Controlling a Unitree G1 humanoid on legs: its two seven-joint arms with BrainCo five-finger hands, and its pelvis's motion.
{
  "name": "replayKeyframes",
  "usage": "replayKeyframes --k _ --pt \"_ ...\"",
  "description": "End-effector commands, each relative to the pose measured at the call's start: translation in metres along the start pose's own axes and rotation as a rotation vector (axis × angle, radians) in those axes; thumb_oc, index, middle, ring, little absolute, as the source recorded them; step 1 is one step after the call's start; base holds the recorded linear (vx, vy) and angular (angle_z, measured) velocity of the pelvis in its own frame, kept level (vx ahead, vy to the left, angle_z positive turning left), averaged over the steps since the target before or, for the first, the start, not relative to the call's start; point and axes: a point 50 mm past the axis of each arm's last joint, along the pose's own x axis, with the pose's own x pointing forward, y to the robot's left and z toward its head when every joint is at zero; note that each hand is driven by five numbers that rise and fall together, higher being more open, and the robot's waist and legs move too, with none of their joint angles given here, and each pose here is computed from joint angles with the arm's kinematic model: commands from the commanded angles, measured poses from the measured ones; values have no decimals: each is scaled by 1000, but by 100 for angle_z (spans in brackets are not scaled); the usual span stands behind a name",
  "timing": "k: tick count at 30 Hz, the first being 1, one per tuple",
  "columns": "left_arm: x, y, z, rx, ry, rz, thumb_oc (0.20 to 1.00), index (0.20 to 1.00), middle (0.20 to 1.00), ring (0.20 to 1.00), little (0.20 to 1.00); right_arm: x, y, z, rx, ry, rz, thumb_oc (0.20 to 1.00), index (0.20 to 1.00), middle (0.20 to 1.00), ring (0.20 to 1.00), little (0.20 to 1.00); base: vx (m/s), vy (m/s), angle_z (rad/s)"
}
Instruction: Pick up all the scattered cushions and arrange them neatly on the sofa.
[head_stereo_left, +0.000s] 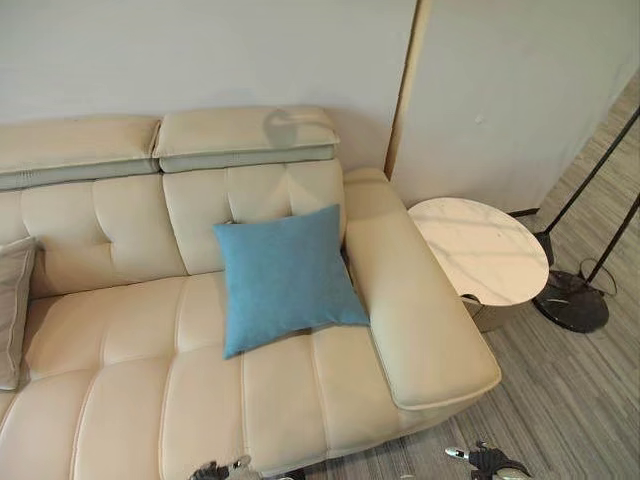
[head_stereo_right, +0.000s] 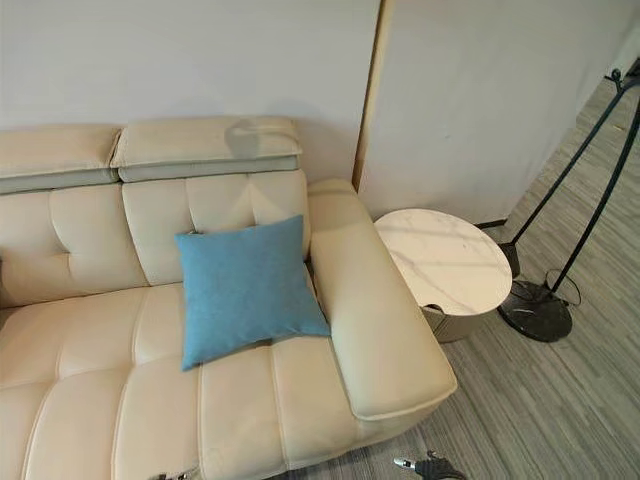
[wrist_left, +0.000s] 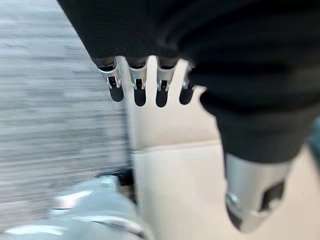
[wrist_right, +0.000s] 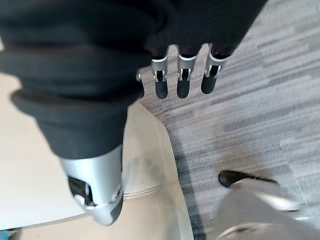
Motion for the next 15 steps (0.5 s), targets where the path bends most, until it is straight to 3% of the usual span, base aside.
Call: replayKeyframes --k 1,7,15 --pt "2 1 33 6 -80 11 1000 1000 1000 1000 1000 1 -3 15 -35 -57 -3 1000 1000 1000 1000 1000 -362 -296 -12" --pt "2 1 49 -8 -132 30 1000 1000 1000 1000 1000 2 -10 20 -73 -70 -34 1000 1000 1000 1000 1000 -372 -201 18" --pt "2 2 39 -53 -104 34 1000 1000 1000 1000 1000 1 -5 22 -96 -78 -10 1000 1000 1000 1000 1000 -132 -29 -3"
